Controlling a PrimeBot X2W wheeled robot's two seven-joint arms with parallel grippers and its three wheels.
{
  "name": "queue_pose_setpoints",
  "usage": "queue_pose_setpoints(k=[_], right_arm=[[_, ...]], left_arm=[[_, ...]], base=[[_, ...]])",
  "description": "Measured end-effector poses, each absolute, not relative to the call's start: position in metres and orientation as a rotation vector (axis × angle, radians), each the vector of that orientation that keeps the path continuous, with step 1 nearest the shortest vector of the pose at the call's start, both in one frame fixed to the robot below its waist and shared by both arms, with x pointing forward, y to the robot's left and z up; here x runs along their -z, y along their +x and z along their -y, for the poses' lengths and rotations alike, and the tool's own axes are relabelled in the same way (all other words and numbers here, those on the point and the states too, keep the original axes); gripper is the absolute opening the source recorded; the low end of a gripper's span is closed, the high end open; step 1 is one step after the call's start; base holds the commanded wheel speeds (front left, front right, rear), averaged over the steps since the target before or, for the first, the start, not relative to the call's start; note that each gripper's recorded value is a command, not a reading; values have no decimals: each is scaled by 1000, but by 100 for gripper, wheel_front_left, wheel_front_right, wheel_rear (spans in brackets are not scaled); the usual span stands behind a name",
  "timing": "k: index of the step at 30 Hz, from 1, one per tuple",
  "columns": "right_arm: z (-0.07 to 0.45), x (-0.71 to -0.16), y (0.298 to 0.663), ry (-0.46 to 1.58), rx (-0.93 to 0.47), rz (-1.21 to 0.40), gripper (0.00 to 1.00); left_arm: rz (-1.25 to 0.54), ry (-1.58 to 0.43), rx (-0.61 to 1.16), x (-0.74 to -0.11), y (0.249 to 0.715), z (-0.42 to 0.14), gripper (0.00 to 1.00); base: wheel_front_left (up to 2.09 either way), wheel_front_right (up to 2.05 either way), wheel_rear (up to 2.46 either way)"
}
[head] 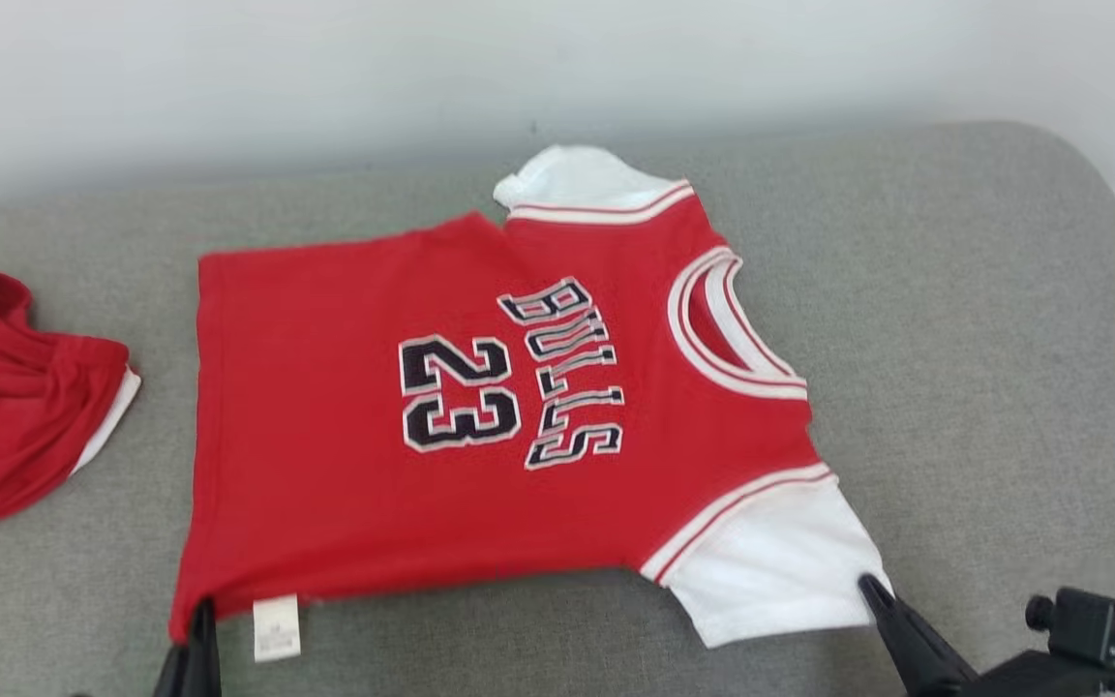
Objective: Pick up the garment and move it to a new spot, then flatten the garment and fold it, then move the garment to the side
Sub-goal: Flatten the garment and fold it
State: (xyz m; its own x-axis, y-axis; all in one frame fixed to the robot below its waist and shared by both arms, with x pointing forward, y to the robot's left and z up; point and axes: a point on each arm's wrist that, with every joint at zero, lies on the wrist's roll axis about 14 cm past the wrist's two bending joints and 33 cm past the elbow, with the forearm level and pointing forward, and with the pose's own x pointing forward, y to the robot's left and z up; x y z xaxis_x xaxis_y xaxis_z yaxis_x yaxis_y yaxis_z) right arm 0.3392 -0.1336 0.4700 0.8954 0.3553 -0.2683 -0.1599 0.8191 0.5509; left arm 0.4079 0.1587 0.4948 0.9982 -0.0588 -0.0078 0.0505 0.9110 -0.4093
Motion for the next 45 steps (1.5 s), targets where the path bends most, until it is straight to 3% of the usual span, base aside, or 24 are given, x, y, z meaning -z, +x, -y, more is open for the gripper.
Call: queue_pose_setpoints(k=[8,16,27,45], right_arm=[[129,-452,297,557,-288,-525,0],[123,-458,295,556,-299,-522,0],[124,-503,341,574,-315,-313,0],[122,-504,462,482,-307,-294,0]], left_arm=[[-54,-409,24,-480,374,-163,0],[-72,-386,13,-472,361,-164,0],[-23,-320,67,-490,384,-161,0],[-22,-213,160,-499,467,-155,0]], base=[[0,0,0],[0,0,0],[0,0,0],[0,0,0]])
